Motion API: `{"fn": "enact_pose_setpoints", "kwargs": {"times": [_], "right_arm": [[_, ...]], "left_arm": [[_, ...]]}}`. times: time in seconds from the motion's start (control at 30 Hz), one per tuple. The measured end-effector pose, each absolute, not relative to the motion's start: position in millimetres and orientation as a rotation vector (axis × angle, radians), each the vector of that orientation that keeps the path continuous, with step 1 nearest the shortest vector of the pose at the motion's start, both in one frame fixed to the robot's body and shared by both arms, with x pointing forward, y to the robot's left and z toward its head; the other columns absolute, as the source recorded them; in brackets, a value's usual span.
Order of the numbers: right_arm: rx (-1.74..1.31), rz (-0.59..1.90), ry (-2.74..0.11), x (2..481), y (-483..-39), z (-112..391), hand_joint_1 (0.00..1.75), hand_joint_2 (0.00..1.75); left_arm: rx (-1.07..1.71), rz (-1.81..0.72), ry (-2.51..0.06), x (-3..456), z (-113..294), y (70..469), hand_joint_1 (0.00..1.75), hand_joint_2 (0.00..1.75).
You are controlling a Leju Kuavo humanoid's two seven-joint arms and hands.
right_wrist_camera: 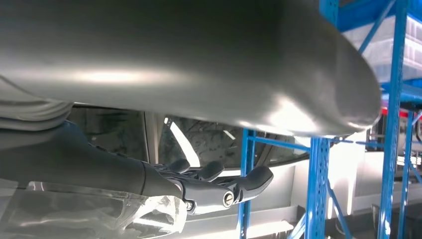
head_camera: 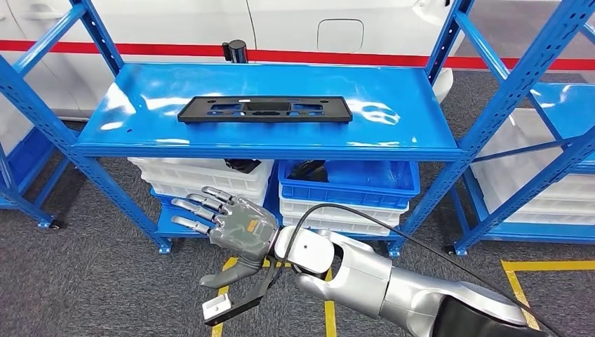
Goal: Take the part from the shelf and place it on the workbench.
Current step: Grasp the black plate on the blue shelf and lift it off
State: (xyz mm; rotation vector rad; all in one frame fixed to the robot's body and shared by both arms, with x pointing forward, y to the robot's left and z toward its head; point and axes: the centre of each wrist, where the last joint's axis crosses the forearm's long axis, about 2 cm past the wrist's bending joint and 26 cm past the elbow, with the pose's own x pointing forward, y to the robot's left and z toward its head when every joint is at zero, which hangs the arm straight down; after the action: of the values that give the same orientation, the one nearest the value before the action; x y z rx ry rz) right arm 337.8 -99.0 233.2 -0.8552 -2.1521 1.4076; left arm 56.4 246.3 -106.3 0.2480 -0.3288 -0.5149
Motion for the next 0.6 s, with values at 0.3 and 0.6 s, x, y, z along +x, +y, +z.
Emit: {"fn": "enact_pose_setpoints", "kwargs": {"times": [0.3, 0.6], "right_arm": [[-0.922, 1.360, -2.040, 337, -128, 219, 0.00, 0.00], [-0.967, 1.320, -1.970, 328, -160, 212, 0.00, 0.00]], "left_arm": [[0.248, -0.547, -0.340, 60, -105, 237, 0.00, 0.00], [0.246, -0.557, -0.345, 65, -104, 235, 0.00, 0.00]]}}
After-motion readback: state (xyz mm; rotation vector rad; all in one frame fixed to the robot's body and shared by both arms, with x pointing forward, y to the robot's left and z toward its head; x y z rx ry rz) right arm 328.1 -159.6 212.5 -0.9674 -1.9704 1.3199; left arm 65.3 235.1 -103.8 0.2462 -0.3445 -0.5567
